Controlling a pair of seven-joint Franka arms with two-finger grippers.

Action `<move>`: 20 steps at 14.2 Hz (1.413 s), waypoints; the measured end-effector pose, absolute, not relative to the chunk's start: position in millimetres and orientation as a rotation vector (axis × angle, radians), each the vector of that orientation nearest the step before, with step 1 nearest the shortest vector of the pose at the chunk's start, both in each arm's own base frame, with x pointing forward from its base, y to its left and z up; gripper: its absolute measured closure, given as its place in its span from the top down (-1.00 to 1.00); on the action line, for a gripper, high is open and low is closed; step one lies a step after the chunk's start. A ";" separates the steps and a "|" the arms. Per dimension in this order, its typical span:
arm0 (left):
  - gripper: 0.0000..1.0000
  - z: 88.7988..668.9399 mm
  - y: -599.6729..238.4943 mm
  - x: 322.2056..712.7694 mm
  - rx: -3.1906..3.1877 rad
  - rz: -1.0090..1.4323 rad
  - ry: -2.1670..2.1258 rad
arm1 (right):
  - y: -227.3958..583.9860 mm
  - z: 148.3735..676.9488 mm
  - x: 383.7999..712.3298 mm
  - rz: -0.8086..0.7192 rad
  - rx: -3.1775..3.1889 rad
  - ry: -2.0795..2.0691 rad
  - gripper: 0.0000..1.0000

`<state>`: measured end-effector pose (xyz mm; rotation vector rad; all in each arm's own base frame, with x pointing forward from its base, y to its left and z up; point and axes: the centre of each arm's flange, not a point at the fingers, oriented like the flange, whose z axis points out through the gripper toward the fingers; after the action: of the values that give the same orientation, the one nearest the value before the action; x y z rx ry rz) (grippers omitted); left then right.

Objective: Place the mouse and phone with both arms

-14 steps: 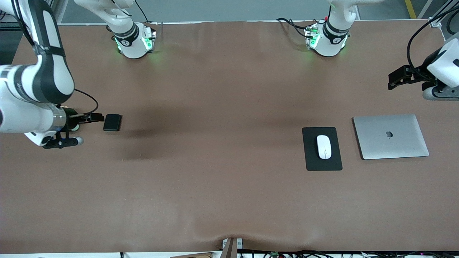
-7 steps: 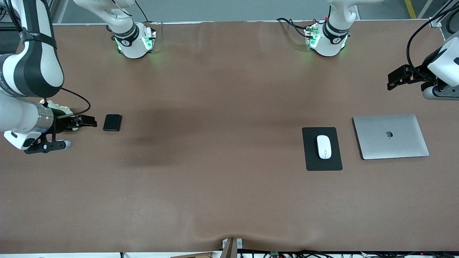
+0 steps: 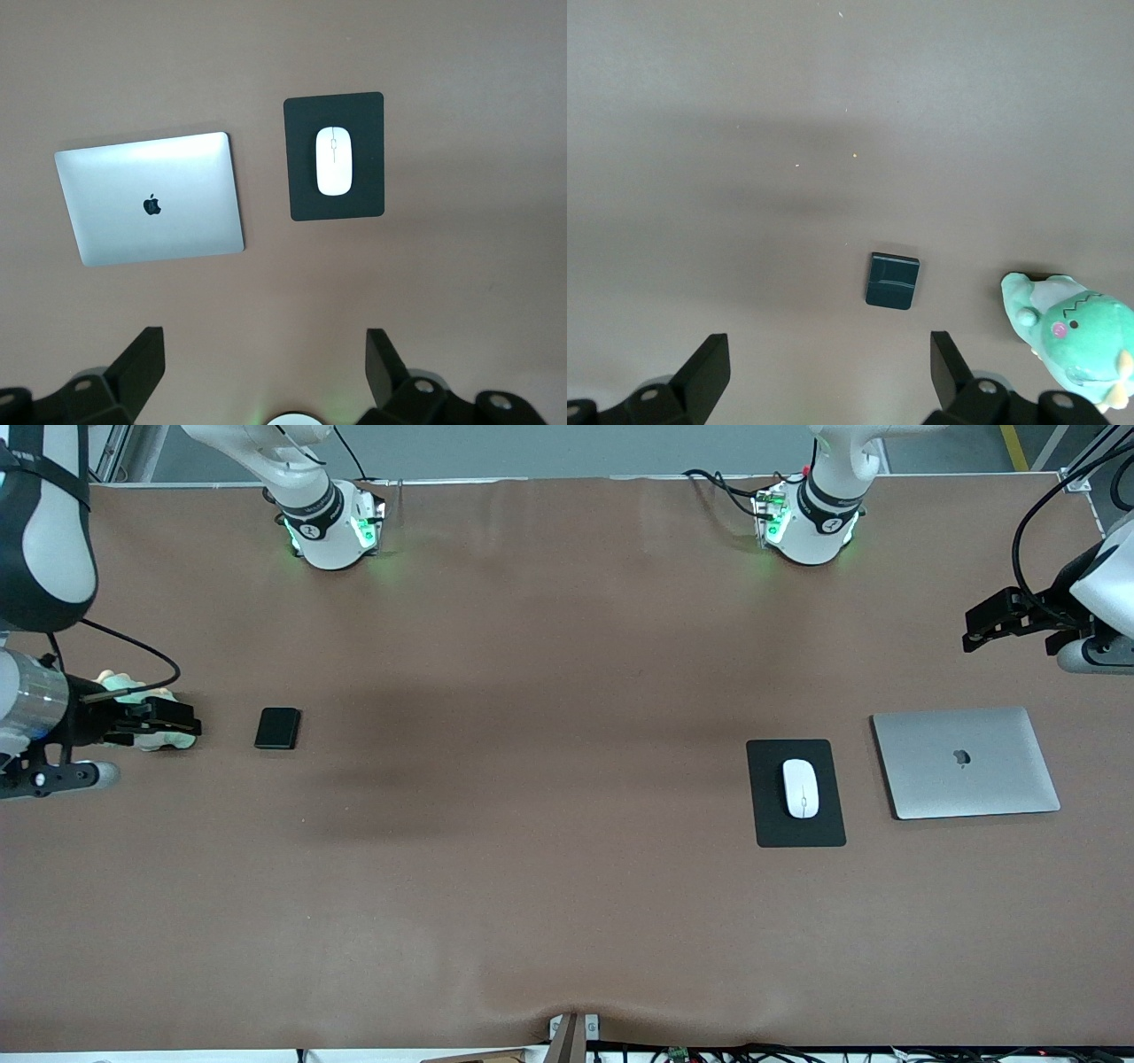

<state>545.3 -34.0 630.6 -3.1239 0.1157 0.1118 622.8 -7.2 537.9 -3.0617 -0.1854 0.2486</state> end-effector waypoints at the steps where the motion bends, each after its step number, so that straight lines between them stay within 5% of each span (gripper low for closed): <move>1: 1.00 630.5 -33.9 545.3 -3.124 0.112 0.116 | -7.0 546.8 622.6 0.238 -3.063 -0.187 1.00; 8: 1.00 627.8 -33.1 546.9 -3.124 0.120 0.114 | -7.6 611.3 603.6 0.251 -3.062 -0.196 1.00; 14: 1.00 627.7 -32.8 546.9 -3.124 0.120 0.113 | 4.9 682.6 544.9 0.272 -3.078 -0.238 1.00; 20: 1.00 627.7 -32.9 546.9 -3.124 0.120 0.113 | 6.3 685.8 517.4 0.304 -3.074 -0.241 1.00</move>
<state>546.9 -32.9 627.7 -3.1242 0.1129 0.1202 517.4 6.3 685.8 -3.0739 -0.2413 0.3041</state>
